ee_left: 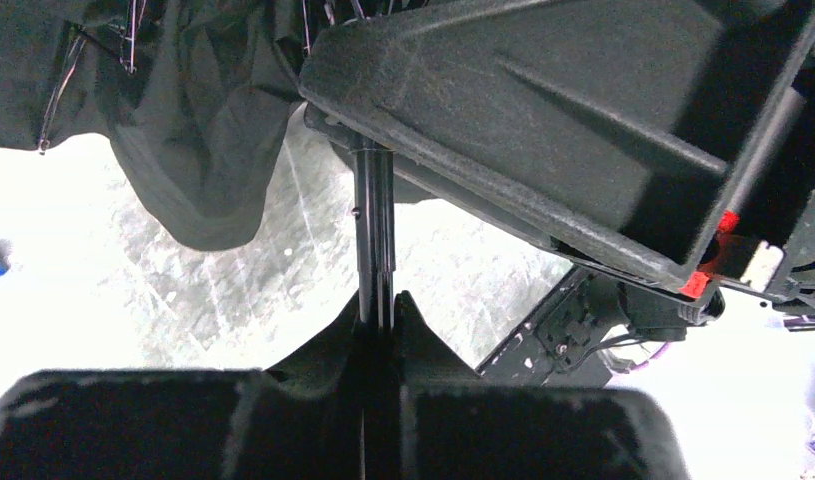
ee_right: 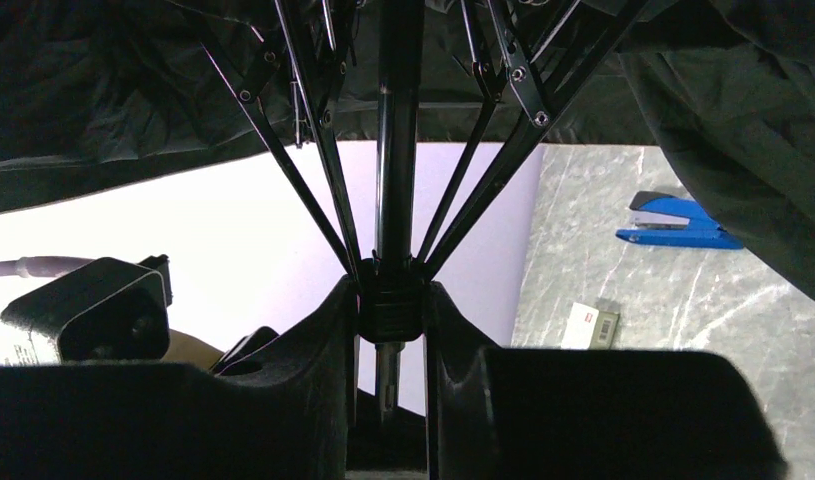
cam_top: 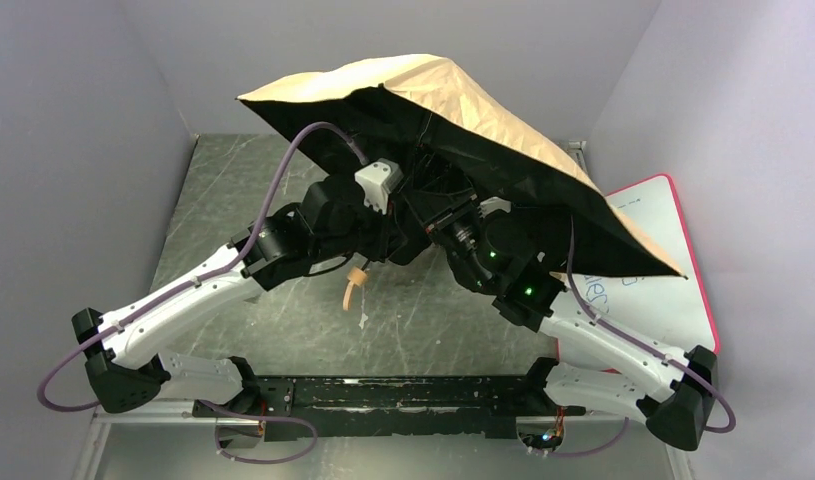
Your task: Put away the umbrella
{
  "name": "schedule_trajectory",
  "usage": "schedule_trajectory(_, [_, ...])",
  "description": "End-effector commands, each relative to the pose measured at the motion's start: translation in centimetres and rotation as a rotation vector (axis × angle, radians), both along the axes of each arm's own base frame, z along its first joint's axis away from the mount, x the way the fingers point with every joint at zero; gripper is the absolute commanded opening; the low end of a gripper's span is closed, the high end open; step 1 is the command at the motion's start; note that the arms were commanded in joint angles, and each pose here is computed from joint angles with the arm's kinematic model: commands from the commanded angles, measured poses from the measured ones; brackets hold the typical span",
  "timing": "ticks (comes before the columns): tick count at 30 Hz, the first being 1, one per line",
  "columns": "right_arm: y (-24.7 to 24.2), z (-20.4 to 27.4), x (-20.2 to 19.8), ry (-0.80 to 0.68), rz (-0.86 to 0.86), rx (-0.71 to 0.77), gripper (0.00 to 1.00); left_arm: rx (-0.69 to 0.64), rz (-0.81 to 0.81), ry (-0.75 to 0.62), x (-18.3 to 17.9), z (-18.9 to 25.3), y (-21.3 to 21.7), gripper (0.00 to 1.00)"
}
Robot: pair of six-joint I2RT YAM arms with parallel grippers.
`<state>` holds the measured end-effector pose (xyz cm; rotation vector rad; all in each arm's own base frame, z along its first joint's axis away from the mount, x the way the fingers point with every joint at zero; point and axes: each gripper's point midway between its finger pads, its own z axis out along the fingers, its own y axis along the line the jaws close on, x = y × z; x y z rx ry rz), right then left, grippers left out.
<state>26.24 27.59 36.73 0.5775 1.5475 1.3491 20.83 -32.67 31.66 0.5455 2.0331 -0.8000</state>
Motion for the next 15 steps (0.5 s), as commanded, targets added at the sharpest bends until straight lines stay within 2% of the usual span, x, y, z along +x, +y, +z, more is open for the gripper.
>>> schedule_trajectory(1, [-0.7, -4.5, 0.9, 0.086, -0.054, -0.092, 0.00, 0.016, 0.011, -0.028, -0.1, 0.5, 0.9, 0.05])
schedule_trajectory(4, [-1.0, -6.5, 0.9, 0.118, -0.066, -0.099, 0.00, -0.001, -0.014, -0.013, -0.6, -1.0, 0.5, 0.06])
schedule_trajectory(8, [-1.7, -8.6, 1.0, 0.161, -0.100, -0.077, 0.00, -0.018, -0.025, 0.018, -1.0, -3.3, 0.2, 0.30])
schedule_trajectory(15, [-3.6, -9.3, 1.5, 0.157, -0.193, -0.068, 0.00, -0.010, -0.052, 0.087, -2.2, -6.5, 0.2, 0.55])
